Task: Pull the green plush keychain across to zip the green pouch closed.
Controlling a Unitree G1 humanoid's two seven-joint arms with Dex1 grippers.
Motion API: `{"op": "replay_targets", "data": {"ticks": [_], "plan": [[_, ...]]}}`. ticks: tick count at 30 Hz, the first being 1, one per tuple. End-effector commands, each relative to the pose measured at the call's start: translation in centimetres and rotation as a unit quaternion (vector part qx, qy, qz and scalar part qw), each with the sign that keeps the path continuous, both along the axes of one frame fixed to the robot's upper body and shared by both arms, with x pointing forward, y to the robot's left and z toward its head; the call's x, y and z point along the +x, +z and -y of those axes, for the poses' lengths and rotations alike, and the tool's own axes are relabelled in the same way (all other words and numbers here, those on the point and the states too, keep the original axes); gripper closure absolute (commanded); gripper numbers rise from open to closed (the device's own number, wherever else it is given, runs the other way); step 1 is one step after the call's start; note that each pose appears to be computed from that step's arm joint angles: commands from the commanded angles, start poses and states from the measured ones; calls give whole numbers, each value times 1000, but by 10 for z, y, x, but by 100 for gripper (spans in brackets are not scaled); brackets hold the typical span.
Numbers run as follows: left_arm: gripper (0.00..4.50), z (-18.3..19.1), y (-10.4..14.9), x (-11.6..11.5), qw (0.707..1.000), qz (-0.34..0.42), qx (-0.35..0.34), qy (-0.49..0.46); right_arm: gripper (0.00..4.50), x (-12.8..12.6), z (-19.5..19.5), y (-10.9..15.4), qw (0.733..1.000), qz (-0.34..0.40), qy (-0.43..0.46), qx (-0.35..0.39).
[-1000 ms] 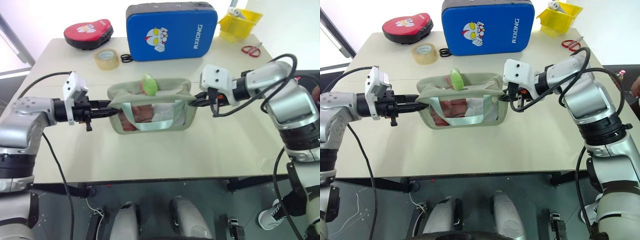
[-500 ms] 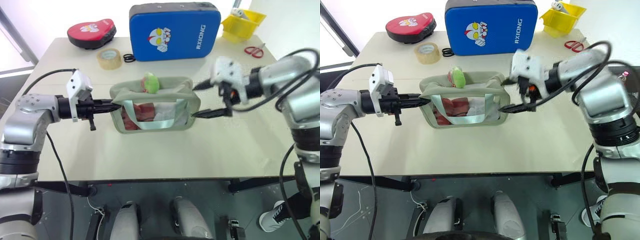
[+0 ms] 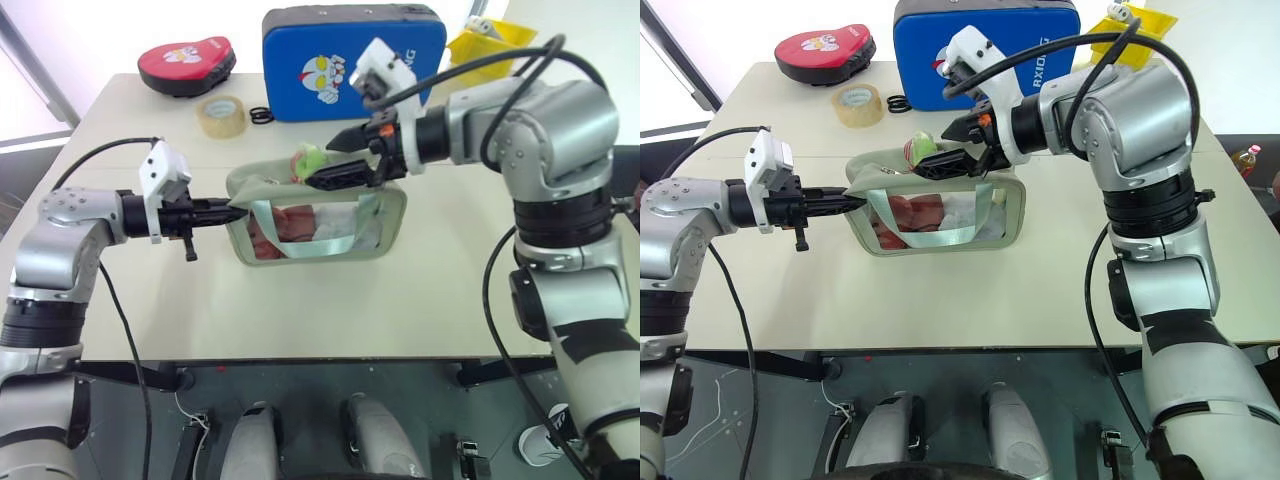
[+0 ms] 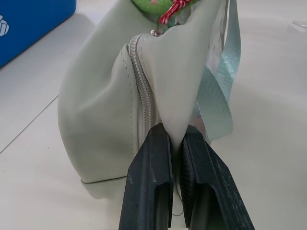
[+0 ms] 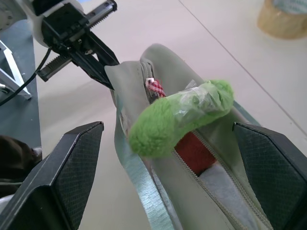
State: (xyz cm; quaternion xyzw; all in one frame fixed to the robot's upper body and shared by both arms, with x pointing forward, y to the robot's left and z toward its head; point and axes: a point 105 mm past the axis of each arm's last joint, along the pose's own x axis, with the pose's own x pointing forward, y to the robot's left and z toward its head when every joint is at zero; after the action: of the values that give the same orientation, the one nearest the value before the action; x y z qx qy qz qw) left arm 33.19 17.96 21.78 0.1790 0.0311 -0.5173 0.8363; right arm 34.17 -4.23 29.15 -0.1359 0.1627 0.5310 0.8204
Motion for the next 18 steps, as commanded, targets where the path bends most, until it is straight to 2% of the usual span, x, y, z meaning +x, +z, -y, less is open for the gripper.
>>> {"op": "replay_targets", "data": {"ticks": [1,8,15,18], "plan": [[450,1,3,-2,1000,13,7,-2,90,-4,-10,13,1000,16,7,6],[450,1,2,-2,1000,13,9,-2,448,-3,-13,11,1000,11,-3,13],[450,1,-2,0,1000,9,12,1,448,-3,-5,16,999,19,-8,28],[450,-1,-4,0,1000,5,9,10,448,2,14,24,998,43,-28,30]]}}
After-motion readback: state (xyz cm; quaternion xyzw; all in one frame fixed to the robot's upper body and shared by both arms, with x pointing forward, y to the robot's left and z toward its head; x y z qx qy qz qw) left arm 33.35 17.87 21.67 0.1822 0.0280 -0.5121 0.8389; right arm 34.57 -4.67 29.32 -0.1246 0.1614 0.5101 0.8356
